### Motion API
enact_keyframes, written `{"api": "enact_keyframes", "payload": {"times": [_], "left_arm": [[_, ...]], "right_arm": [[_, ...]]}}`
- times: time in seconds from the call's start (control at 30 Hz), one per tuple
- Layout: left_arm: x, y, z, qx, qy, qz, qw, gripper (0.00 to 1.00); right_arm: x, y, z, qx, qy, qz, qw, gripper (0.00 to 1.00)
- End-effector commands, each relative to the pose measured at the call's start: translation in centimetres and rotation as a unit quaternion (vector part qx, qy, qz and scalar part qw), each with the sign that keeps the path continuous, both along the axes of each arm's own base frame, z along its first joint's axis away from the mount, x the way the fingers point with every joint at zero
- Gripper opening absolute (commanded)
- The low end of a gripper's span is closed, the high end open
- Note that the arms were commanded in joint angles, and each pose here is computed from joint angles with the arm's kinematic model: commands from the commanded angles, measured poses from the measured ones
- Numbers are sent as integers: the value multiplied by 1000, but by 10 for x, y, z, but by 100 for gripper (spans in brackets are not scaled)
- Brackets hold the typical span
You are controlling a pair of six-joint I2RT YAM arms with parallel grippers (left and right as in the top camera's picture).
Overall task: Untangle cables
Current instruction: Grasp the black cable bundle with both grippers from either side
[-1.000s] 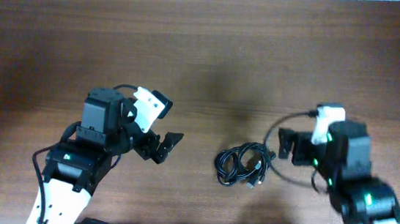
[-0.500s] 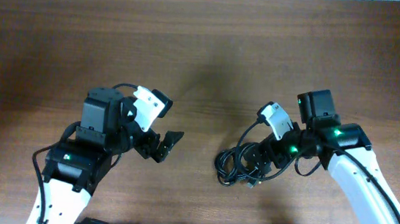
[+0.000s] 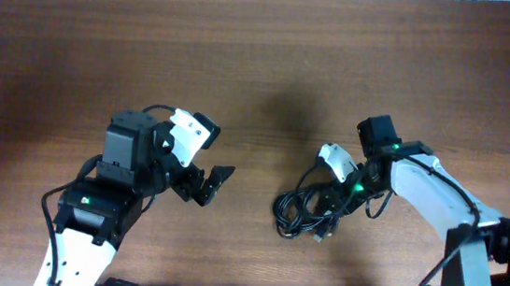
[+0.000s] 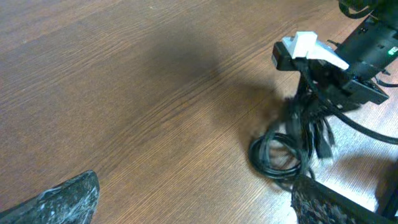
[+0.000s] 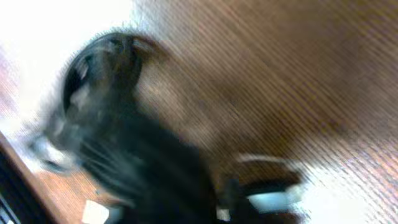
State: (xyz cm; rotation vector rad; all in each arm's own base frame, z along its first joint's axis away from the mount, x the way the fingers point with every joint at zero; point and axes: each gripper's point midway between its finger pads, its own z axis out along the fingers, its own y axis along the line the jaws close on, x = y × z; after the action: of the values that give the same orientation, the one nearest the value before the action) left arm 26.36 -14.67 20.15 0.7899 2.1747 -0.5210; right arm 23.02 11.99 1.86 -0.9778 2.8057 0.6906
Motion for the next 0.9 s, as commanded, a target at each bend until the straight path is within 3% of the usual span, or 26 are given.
{"api": "enact_keyframes", "payload": {"times": [0.0,0.17,0.3,0.4,0.47,0.57,0.67,0.87], "left_arm": [[2,-3,10,-1,-17,-10,1000,99],[6,-4,15,-6,-31,-10,999,99],[4,-8,16,-21,-21,-11,1000,99],[-35,-45,37,-121,3,-144,982,99],[-48,-54,42,-153,20,-183,971,99],[-54,-66,32,-156,49,-206,965,99],[-69,-104,33,-191,56,-298,934,99],[-72,-132,28,-192,38,-344,918,99]], "right_arm": [[-1,1,-1,1,0,9,1000,5],[2,4,25,5,13,8,1000,4],[12,20,85,59,-19,11,998,4],[7,22,118,74,-51,14,996,4],[-5,23,146,92,-100,42,990,4],[-22,22,178,104,-170,64,978,4],[-34,19,212,113,-255,70,958,4],[-34,28,245,153,-331,86,927,4]]}}
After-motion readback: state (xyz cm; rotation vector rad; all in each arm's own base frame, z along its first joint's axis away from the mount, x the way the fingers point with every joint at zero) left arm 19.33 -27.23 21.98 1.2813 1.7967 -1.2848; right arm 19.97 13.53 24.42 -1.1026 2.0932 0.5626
